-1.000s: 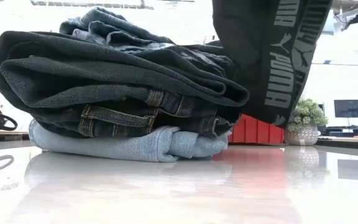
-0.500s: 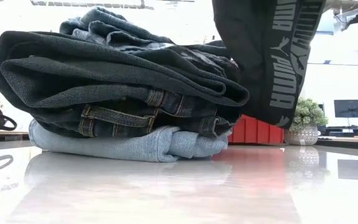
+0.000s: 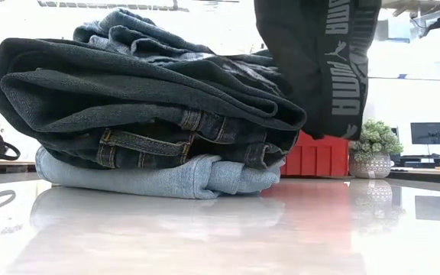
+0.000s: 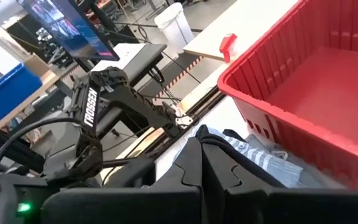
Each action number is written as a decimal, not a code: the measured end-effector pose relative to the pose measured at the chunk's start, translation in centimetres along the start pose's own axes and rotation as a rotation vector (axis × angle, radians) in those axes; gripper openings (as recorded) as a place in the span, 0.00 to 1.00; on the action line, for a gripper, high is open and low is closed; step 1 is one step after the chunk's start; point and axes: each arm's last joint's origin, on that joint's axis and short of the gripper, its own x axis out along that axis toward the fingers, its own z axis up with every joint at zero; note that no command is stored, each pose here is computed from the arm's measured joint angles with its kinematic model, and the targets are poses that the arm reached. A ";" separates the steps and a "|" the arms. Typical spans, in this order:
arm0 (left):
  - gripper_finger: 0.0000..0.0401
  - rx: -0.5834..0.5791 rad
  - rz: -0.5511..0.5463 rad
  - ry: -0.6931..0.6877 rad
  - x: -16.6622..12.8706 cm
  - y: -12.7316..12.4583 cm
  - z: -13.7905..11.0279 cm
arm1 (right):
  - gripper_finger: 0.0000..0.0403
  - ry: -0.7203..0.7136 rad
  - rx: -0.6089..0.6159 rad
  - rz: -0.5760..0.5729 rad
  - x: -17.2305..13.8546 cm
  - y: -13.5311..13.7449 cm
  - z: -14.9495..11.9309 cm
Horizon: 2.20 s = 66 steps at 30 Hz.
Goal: Fold Laundry from Bin
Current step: Fold the black underwear
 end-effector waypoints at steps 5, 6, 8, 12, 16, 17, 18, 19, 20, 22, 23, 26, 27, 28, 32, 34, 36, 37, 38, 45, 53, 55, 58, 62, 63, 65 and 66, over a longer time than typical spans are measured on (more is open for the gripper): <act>0.51 -0.076 0.082 0.059 1.1 0.8 -0.6 | 0.05 -0.007 0.023 0.012 0.0 0.2 0.1; 0.51 -0.096 0.098 0.068 1.3 1.0 -0.7 | 0.05 -0.008 0.025 0.016 0.0 0.2 0.1; 0.51 -0.145 0.126 0.080 1.4 1.1 -0.7 | 0.05 -0.005 0.022 0.020 -0.1 0.3 0.0; 0.49 -0.220 0.211 0.093 1.0 1.4 -0.4 | 0.05 0.002 0.015 0.024 -0.2 0.4 -0.2; 0.38 -0.225 0.218 0.092 0.9 1.4 -0.3 | 0.05 0.006 0.011 0.034 -0.4 0.5 -0.3; 0.33 -0.229 0.215 0.090 0.9 1.4 -0.3 | 0.05 0.008 0.008 0.037 -0.4 0.6 -0.4; 0.29 -0.240 0.209 0.085 0.9 1.4 -0.3 | 0.06 0.012 0.004 0.040 -0.4 0.6 -0.4; 0.23 -0.248 0.201 0.079 0.9 1.4 -0.2 | 0.07 0.017 0.001 0.045 -0.5 0.7 -0.5; 0.17 -0.254 0.194 0.075 1.0 1.4 -0.3 | 0.08 0.021 0.000 0.049 -0.5 0.7 -0.5; 0.06 -0.256 0.169 0.061 1.1 1.4 -0.2 | 0.10 0.031 -0.009 0.058 -0.5 0.7 -0.5; 0.03 -0.264 0.163 0.057 1.1 1.3 -0.2 | 0.11 0.039 -0.022 0.065 -0.5 0.7 -0.6; 0.01 -0.295 0.164 0.045 1.1 1.5 -0.1 | 0.14 0.072 -0.071 0.095 -0.6 0.8 -0.6; 0.00 -0.301 0.161 0.036 0.8 1.5 0.1 | 0.15 0.084 -0.080 0.107 -0.6 0.8 -0.6; 0.00 -0.315 0.162 0.023 0.5 1.6 0.3 | 0.16 0.093 -0.089 0.116 -0.8 0.7 -0.6; 0.00 -0.364 0.175 -0.047 -2.0 2.9 1.9 | 0.20 0.163 -0.141 0.119 -2.0 -0.4 -0.6; 0.00 -0.395 0.179 -0.084 -3.6 4.0 2.6 | 0.23 0.204 -0.187 0.093 -2.9 -1.4 -0.6; 0.00 -0.419 0.172 -0.124 -5.2 5.0 3.2 | 0.25 0.243 -0.204 0.051 -3.8 -2.6 -0.5; 0.00 -0.426 0.163 -0.146 -6.0 5.6 3.5 | 0.27 0.259 -0.197 0.028 -4.3 -3.2 -0.5; 0.00 -0.434 0.150 -0.171 -6.8 6.2 3.7 | 0.28 0.273 -0.190 0.006 -4.7 -3.8 -0.4; 0.00 -0.534 0.040 -0.301 -10.1 9.4 4.2 | 0.46 0.405 -0.338 -0.006 -5.9 -5.5 -0.7; 0.00 -0.440 -0.090 -0.312 -11.1 8.4 3.8 | 0.64 0.506 -0.488 0.194 -5.3 -4.0 -1.3; 0.00 -0.424 -0.146 -0.297 -11.1 7.7 3.5 | 0.64 0.438 -0.497 0.264 -4.8 -2.9 -1.1; 0.00 -0.423 -0.216 -0.271 -10.9 7.0 3.0 | 0.64 0.332 -0.526 0.365 -3.6 -0.7 -1.1; 0.00 -0.411 -0.237 -0.246 -10.5 6.6 2.7 | 0.64 0.322 -0.513 0.447 -0.9 1.8 -2.2; 0.00 -0.404 -0.241 -0.244 -10.5 6.5 2.7 | 0.64 0.347 -0.516 0.468 0.0 2.3 -2.7; 0.00 -0.394 -0.248 -0.241 -10.5 6.4 2.6 | 0.65 0.399 -0.548 0.497 1.7 3.0 -3.7; 0.00 -0.393 -0.246 -0.239 -10.4 6.5 2.6 | 0.65 0.419 -0.564 0.498 2.5 3.2 -4.2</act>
